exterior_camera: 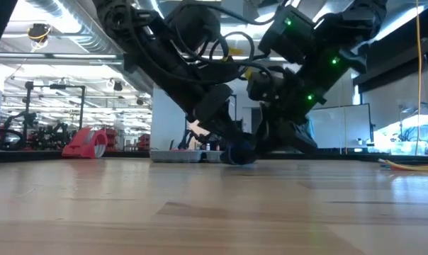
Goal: Coil cords
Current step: Coil the blue wire into the black spool, then uncoil the blue wire from the spool
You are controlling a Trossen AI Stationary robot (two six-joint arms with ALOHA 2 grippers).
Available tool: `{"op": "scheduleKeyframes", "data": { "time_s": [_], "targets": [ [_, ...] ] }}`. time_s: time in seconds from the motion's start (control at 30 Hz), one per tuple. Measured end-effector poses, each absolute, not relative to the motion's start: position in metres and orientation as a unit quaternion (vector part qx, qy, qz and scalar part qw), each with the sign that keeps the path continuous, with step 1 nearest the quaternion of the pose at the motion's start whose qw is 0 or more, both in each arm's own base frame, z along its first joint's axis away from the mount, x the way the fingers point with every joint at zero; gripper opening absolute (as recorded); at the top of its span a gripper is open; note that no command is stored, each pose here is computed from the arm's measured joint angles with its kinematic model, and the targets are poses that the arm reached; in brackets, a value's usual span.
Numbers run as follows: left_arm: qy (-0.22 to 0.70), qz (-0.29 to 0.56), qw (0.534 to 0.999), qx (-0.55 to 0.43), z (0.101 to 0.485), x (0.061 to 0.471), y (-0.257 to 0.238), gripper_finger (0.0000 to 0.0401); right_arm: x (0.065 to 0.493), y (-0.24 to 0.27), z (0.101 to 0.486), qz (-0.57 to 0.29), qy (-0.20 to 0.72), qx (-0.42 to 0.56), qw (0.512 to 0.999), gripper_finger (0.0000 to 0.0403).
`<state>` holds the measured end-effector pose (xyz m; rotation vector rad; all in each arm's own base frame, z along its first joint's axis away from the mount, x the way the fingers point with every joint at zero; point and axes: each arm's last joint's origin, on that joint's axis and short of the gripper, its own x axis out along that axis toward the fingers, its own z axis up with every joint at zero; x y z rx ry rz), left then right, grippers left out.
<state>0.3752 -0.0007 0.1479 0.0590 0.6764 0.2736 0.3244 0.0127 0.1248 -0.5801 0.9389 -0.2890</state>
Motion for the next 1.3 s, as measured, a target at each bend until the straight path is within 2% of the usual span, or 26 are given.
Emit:
{"op": "scheduleKeyframes", "data": {
  "time_s": [0.17, 0.27, 0.47, 0.63, 0.73, 0.87, 1.03, 1.3],
  "targets": [
    [0.345, 0.133, 0.929, 0.031, 0.149, 0.372, -0.001, 0.0095, 0.324, 0.013, 0.130, -0.133, 0.437, -0.269, 0.848, 0.0145],
    [0.361, 0.124, 0.923, 0.040, 0.162, 0.365, -0.006, 0.0114, 0.323, 0.013, 0.132, -0.135, 0.438, -0.270, 0.847, 0.0145],
    [0.384, 0.105, 0.915, 0.074, 0.183, 0.350, -0.012, 0.0120, 0.322, 0.013, 0.133, -0.135, 0.440, -0.271, 0.845, 0.0145],
    [0.321, 0.109, 0.938, 0.072, 0.212, 0.348, -0.010, 0.0118, 0.307, 0.022, 0.151, -0.131, 0.460, -0.277, 0.833, 0.0145],
    [0.290, 0.115, 0.947, 0.077, 0.217, 0.352, -0.004, 0.0117, 0.291, 0.026, 0.170, -0.131, 0.461, -0.245, 0.843, 0.0145],
    [0.262, 0.133, 0.953, 0.078, 0.210, 0.361, 0.009, 0.0117, 0.273, 0.026, 0.176, -0.104, 0.406, -0.167, 0.893, 0.0145],
    [0.285, 0.148, 0.945, 0.060, 0.188, 0.367, 0.018, 0.0117, 0.254, 0.024, 0.148, -0.098, 0.313, -0.134, 0.935, 0.0145],
    [0.323, 0.158, 0.931, 0.059, 0.157, 0.374, 0.029, 0.0117, 0.241, 0.020, 0.131, -0.149, 0.223, -0.145, 0.952, 0.0145]
  ]
}}
